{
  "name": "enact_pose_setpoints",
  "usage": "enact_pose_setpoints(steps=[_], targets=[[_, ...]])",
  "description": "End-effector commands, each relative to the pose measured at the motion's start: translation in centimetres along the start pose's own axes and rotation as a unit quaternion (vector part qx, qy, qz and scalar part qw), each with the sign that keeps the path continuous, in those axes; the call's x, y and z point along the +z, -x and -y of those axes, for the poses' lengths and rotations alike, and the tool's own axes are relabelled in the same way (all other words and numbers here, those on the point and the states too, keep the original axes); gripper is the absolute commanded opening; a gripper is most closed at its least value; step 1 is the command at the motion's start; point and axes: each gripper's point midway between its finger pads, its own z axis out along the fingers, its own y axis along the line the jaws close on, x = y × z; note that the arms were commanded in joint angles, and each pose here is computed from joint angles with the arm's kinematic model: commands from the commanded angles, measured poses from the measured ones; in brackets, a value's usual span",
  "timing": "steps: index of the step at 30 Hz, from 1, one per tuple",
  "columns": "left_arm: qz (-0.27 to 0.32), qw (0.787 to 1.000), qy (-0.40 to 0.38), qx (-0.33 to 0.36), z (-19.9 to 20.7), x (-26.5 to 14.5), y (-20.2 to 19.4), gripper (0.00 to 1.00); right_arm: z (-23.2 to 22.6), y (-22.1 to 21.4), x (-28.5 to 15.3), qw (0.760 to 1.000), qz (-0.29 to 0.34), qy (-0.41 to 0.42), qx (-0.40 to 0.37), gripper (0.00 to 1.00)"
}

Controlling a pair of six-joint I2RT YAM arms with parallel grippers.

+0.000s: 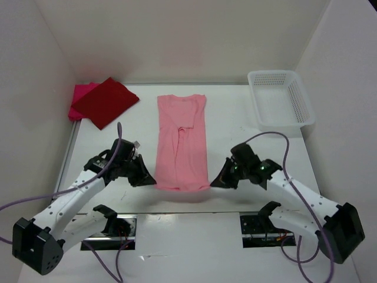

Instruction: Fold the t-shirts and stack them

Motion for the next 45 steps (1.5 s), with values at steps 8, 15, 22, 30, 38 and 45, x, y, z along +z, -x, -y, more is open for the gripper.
enact_pose_setpoints(steps=[8,15,22,30,38,45], targets=[[0.132,0.99,-0.054,-0.001,5.1,1.4,14.3,0.0,-4.2,16.7,0.4,0.987,0.104,-0.03,-0.118,0.0],[0.164,0.986,-0.02,0.008,5.6,4.7,21.0,0.0,-6.9,23.0,3.4,0.98,0.125,-0.036,-0.152,0.0],[0.186,0.982,-0.008,0.018,5.5,7.1,26.4,0.0,-8.0,27.9,6.3,0.978,0.132,-0.045,-0.158,0.0],[0.189,0.982,0.016,0.004,3.5,10.3,29.8,0.0,-7.3,31.6,9.7,0.978,0.129,-0.054,-0.155,0.0],[0.225,0.974,-0.023,0.021,5.3,7.7,31.8,0.53,-8.3,32.0,8.8,0.975,0.143,-0.048,-0.161,0.25],[0.248,0.963,-0.081,0.064,9.6,3.2,28.3,0.39,-11.5,30.4,3.3,0.966,0.173,-0.017,-0.19,0.33]])
